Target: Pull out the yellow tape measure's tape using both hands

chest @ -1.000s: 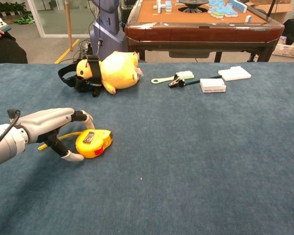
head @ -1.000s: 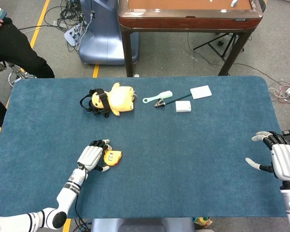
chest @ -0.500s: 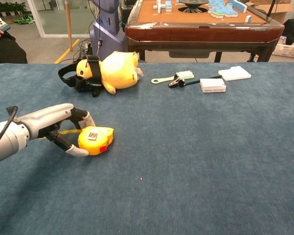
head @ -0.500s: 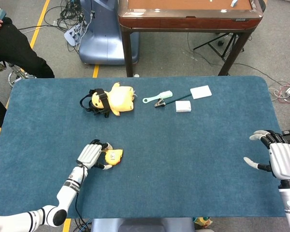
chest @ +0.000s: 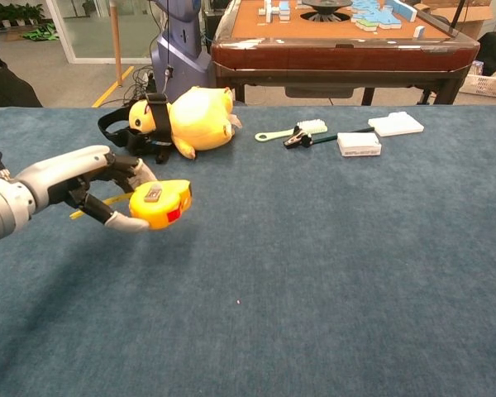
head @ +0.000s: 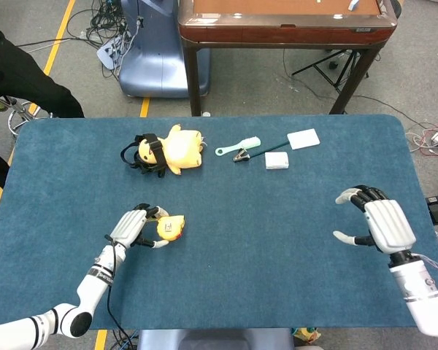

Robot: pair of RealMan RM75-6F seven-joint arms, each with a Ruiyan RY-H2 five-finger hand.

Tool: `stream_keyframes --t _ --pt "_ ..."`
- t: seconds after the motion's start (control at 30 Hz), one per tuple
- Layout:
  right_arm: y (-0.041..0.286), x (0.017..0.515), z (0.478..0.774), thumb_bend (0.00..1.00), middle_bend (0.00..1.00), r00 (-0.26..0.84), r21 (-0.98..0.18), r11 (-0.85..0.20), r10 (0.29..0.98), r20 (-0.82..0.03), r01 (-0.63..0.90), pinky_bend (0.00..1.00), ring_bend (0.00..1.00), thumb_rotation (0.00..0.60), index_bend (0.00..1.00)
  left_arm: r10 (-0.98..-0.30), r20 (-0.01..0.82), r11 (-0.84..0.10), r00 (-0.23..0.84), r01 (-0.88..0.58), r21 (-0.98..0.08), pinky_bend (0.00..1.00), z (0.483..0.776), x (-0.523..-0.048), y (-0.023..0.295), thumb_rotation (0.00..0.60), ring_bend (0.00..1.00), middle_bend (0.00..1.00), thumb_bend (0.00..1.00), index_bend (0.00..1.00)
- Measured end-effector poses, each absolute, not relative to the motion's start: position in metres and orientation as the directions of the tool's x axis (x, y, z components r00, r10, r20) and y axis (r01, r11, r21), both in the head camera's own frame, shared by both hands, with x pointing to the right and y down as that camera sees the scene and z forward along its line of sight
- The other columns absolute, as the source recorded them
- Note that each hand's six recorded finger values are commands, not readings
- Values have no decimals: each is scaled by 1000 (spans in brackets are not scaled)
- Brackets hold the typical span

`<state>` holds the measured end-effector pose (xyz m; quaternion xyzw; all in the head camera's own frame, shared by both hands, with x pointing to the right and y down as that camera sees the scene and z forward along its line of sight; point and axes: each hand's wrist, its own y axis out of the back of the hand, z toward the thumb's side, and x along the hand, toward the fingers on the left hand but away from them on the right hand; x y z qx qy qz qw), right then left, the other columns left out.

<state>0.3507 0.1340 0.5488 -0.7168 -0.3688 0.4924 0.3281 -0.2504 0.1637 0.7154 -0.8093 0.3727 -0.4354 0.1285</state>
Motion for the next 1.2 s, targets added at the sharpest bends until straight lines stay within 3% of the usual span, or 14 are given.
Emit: stream_keyframes --t 0.37,0.53,0.77,1.2 --pt "102 265 567 183 344 442 -707 -658 732 -519 259 230 257 600 378 -778 454 -620 434 -646 -445 102 661 -217 126 600 333 484 154 490" --pt "93 226 579 183 282 497 -643 -713 681 -538 281 179 181 600 378 -795 400 -604 456 -660 -446 102 644 -204 121 600 328 484 154 490" --pt "87 184 592 182 209 543 -577 -756 639 -545 311 88 93 600 378 -808 377 -588 453 -659 -469 102 638 -197 119 600 323 484 154 491" --pt "72 149 594 182 172 581 -513 -774 625 -522 372 61 62 600 378 -810 363 -587 461 -647 -487 102 633 -185 122 600 310 484 154 493"
